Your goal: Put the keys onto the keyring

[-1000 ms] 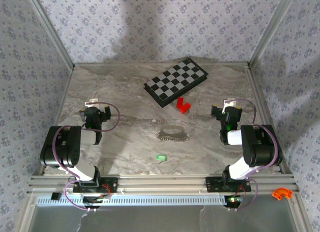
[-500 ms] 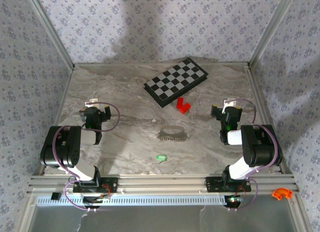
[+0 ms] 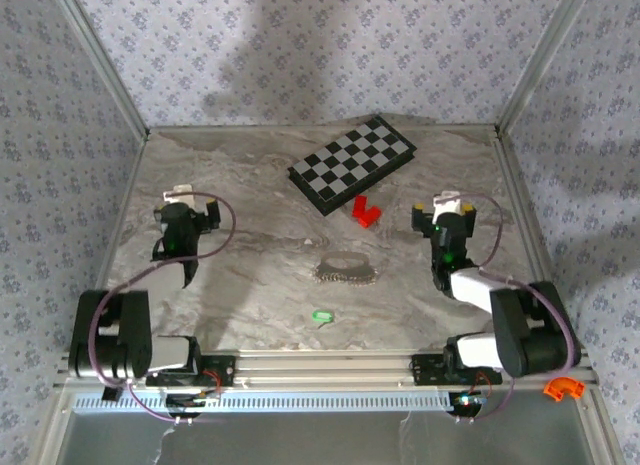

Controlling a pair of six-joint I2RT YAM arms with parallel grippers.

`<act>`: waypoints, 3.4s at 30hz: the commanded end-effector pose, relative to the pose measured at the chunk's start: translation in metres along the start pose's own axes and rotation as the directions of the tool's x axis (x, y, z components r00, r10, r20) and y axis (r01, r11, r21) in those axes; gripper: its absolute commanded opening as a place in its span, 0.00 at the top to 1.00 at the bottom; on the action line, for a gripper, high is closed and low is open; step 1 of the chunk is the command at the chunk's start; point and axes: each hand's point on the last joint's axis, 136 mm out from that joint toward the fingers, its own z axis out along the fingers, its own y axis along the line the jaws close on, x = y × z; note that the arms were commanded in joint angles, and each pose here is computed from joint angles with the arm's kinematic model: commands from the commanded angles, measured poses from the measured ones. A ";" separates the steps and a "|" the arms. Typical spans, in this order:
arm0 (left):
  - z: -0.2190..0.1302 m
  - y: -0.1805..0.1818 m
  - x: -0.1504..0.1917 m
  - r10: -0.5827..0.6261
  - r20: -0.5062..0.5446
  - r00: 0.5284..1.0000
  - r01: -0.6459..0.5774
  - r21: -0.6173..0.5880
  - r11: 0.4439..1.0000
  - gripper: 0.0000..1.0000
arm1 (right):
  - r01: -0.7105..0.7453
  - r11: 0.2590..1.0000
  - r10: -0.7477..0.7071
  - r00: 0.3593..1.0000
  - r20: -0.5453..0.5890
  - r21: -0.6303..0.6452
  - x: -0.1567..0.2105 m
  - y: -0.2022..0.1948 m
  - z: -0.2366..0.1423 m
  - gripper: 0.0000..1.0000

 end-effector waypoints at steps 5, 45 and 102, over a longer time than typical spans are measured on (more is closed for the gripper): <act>-0.055 -0.060 0.000 -0.073 -0.168 0.983 0.100 0.159 0.982 0.00 | -0.184 0.983 0.185 0.980 -0.075 0.027 -0.037 0.006 -0.044 0.01; -0.186 -0.231 0.067 0.251 -0.528 0.811 0.312 0.754 0.577 0.24 | -0.362 0.710 -0.117 0.785 -0.609 -0.604 0.055 0.161 -0.183 0.03; -0.139 -0.284 0.155 0.598 -0.521 0.609 0.070 0.786 0.614 0.60 | -0.492 0.639 0.041 0.789 -0.612 -0.591 0.031 0.143 -0.162 0.00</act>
